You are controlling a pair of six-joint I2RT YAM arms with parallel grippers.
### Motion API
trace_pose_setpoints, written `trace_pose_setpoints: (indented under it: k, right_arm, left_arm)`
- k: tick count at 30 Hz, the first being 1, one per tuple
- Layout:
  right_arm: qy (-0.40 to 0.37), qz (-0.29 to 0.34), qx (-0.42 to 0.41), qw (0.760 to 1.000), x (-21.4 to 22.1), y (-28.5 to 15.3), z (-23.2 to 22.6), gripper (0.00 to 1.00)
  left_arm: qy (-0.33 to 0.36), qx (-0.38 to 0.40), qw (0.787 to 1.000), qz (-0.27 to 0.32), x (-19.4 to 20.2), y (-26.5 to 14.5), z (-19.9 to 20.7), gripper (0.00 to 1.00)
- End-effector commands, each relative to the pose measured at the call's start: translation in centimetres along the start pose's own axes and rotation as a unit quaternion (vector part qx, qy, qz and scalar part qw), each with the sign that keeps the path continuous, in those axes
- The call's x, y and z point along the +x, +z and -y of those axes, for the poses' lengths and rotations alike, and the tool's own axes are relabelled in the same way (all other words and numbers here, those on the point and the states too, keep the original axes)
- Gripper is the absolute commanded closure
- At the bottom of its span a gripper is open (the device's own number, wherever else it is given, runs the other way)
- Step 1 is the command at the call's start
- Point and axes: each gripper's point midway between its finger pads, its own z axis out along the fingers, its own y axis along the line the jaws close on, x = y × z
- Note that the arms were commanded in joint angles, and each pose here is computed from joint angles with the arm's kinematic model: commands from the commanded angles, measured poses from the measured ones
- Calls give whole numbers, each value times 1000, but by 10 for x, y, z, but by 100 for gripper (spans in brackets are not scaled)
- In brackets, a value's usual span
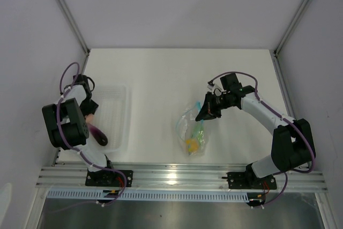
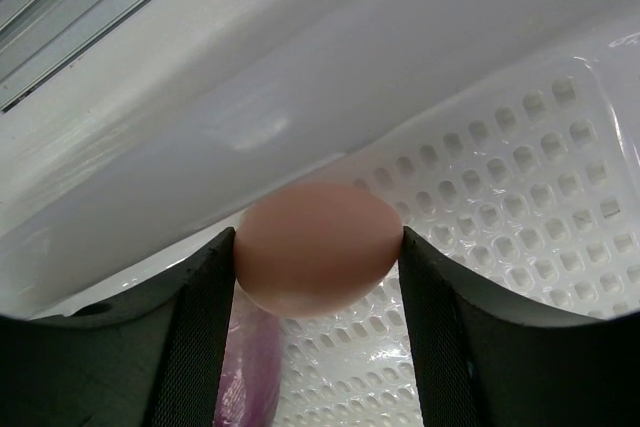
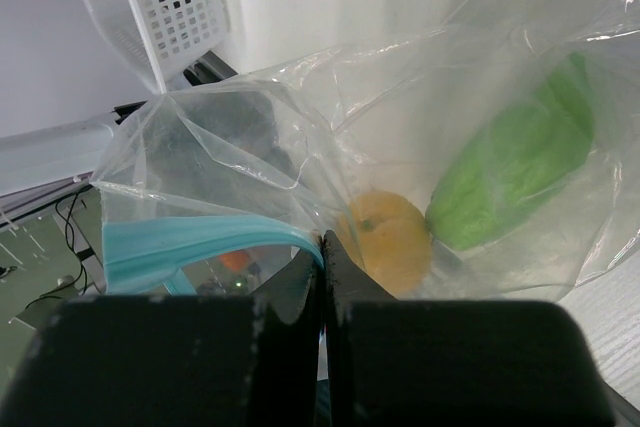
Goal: Place the food in the zip-top bag and seal the zipper
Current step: Pick up the fake food from the bin.
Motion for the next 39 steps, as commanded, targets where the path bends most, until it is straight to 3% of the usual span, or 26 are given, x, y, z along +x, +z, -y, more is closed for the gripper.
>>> trace_pose_setpoints:
  k: [1,10,13,25,33,35,39]
  right_arm:
    - [-13,6,-13,1000,0,-3,-5,100]
    - [-10,6,-13,1000,1,-4,-3,100]
    - [-8,6,-13,1000,0,-4,-2,100]
    - [-8,7,-13,1000,-1,-4,-2,100]
    - [-10,9,-13,1000,-4,-4,-3,100]
    - [-12,10,-12,1000,-5,-5,-4,100]
    - [-12,12,-8,1000,-6,-5,-4,100]
  left_arm:
    - [-15,-6,1000,16,-9,1,-2,41]
    - [-19,-15,1000,19,-9,5,-7,31]
    - [-18,-13,1000,21,-12,5,-5,32]
    - [-7,9,1000,27,-15,3,1,73]
    - [-2,41,998,41,-23,-17,10,91]
    - [1,53,998,41,-22,-23,12,99]
    - [5,65,997,45,-22,-33,15,99]
